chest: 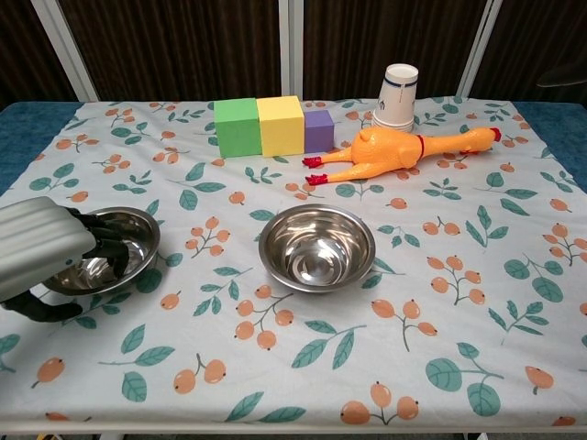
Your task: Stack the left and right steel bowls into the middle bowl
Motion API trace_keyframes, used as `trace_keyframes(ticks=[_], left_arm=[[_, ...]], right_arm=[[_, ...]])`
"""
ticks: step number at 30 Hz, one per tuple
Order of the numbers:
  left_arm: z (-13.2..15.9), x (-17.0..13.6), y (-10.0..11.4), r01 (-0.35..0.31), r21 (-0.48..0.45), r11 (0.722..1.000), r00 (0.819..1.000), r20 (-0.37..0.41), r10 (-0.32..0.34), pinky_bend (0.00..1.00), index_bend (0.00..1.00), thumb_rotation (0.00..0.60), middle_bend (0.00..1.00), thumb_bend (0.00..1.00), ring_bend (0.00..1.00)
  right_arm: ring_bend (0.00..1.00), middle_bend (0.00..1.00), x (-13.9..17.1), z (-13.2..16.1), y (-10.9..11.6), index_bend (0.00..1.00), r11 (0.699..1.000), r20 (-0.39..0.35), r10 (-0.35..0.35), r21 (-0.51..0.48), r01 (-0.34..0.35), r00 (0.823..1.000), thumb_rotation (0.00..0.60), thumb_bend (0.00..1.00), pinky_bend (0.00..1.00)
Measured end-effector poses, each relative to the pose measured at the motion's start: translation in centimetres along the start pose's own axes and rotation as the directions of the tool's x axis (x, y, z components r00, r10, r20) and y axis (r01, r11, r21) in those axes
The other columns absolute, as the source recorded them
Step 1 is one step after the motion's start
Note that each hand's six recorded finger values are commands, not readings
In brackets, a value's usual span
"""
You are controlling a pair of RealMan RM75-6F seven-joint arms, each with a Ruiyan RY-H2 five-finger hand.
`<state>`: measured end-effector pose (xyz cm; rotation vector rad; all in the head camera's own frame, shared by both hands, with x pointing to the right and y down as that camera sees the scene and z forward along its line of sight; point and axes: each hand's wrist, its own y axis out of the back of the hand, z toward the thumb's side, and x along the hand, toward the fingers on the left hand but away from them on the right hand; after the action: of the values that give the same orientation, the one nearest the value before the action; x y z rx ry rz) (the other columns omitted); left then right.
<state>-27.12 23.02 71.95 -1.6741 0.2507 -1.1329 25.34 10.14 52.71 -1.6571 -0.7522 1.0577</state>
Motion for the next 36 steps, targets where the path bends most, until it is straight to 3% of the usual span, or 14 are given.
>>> trace_keyframes(ticks=[7, 11, 36], left_arm=[[0.3, 0.7, -0.1, -0.061, 0.05, 0.997, 0.998, 0.023, 0.06, 0.62, 0.62, 0.6, 0.63, 0.27, 0.52], [0.6, 0.8, -0.6, -0.058, 0.058, 0.997, 0.998, 0.031, 0.056, 0.65, 0.66, 0.6, 0.67, 0.29, 0.56], [1.0, 1.0, 0.4, -0.079, 0.029, 0.996, 0.996, 0.041, 0.078, 0.71, 0.72, 0.6, 0.74, 0.32, 0.62]], right_arm=[[0.03, 0.27, 0.0, 0.0, 0.2, 0.24, 1.0, 0.0, -0.009, 0.001, 0.009, 1.0, 0.6, 0.0, 0.0], [0.03, 0.27, 0.0, -0.2, 0.1, 0.24, 1.0, 0.003, -0.012, 0.001, 0.012, 1.0, 0.6, 0.0, 0.0], [0.03, 0.28, 0.5, -1.2, -0.3, 0.24, 1.0, 0.029, -0.005, -0.007, 0.005, 1.0, 0.6, 0.0, 0.0]])
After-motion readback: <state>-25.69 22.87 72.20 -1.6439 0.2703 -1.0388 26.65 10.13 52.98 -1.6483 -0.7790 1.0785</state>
